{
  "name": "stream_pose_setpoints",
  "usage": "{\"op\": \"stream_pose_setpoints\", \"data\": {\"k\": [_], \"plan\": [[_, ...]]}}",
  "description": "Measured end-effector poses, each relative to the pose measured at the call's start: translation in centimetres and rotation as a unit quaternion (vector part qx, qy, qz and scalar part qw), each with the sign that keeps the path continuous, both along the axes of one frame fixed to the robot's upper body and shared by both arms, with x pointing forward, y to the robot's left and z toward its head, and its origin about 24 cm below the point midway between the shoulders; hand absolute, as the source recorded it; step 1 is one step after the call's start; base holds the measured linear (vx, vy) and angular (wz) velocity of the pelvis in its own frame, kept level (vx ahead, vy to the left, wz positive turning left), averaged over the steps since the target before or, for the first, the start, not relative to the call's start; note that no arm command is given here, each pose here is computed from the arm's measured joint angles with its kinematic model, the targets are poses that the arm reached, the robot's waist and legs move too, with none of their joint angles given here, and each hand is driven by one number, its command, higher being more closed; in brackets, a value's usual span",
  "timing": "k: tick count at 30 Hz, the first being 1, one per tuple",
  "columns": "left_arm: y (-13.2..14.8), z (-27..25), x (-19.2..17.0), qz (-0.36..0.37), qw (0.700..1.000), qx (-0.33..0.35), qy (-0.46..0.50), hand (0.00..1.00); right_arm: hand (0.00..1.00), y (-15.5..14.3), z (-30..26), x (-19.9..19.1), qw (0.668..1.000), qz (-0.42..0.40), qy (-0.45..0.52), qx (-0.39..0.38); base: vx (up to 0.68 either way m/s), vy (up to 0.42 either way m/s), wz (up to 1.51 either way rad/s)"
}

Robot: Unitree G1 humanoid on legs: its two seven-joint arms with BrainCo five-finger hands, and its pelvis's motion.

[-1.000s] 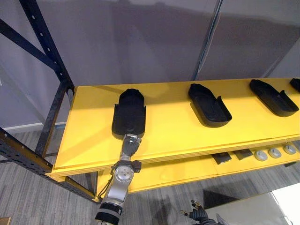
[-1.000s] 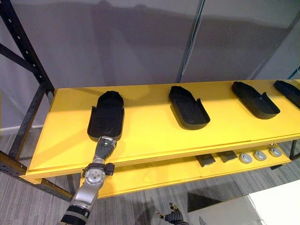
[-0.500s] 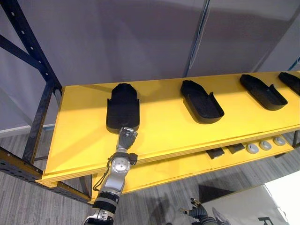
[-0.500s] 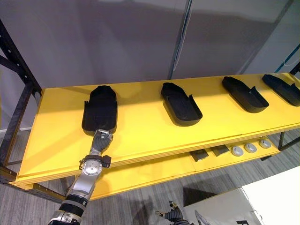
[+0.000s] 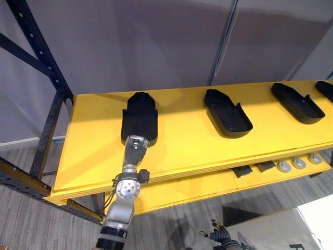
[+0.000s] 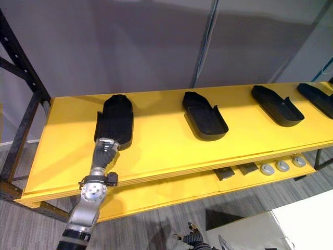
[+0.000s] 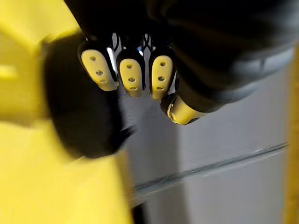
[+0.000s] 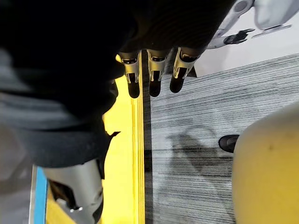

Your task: Walk over and take plastic housings, then place them on the shelf

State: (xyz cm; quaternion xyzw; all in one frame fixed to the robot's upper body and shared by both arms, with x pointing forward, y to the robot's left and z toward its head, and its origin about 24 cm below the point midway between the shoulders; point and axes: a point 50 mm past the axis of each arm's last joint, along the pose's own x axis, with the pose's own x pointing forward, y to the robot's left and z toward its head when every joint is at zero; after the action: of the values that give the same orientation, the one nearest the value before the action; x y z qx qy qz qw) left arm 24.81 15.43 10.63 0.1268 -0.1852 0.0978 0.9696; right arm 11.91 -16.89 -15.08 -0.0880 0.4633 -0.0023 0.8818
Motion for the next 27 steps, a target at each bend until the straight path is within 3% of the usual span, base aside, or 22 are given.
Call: {"op": "stream_pose_setpoints", "data": {"k": [6,10,16,17,23,27], "plan": [[4.6,2.1,-4.4,0.116,0.989,-0.034,-0.082,1.0,0.0,-0.4,-0.2,-0.5,1.0,-0.002,0.01,-0.005,-0.06,-0.006,0.22],[7.6,-0.2,-7.6,0.225,0.971,-0.067,-0.039,1.0,0.0,-0.2,-0.3,-0.8,1.0,-0.012,0.011,-0.003,-0.03,-0.003,0.27],[9.5,-4.7,-10.9,0.294,0.946,-0.119,0.062,1.0,0.0,0.3,-0.5,-1.5,1.0,-0.014,0.019,0.002,0.0,0.021,0.12],[10.0,-6.6,-11.4,0.308,0.936,-0.134,0.105,0.0,0.0,0.3,-0.5,-1.6,1.0,-0.014,0.019,0.002,-0.01,0.028,0.1],[10.4,-16.1,-14.8,0.322,0.867,-0.174,0.338,0.0,0.0,1.1,-0.2,-1.7,1.0,-0.004,0.011,0.007,-0.01,0.011,0.01],[9.0,-21.6,-17.6,0.314,0.797,-0.205,0.474,0.0,0.0,1.2,-0.1,-1.6,1.0,-0.003,0.01,0.007,-0.04,0.017,0.0]]}}
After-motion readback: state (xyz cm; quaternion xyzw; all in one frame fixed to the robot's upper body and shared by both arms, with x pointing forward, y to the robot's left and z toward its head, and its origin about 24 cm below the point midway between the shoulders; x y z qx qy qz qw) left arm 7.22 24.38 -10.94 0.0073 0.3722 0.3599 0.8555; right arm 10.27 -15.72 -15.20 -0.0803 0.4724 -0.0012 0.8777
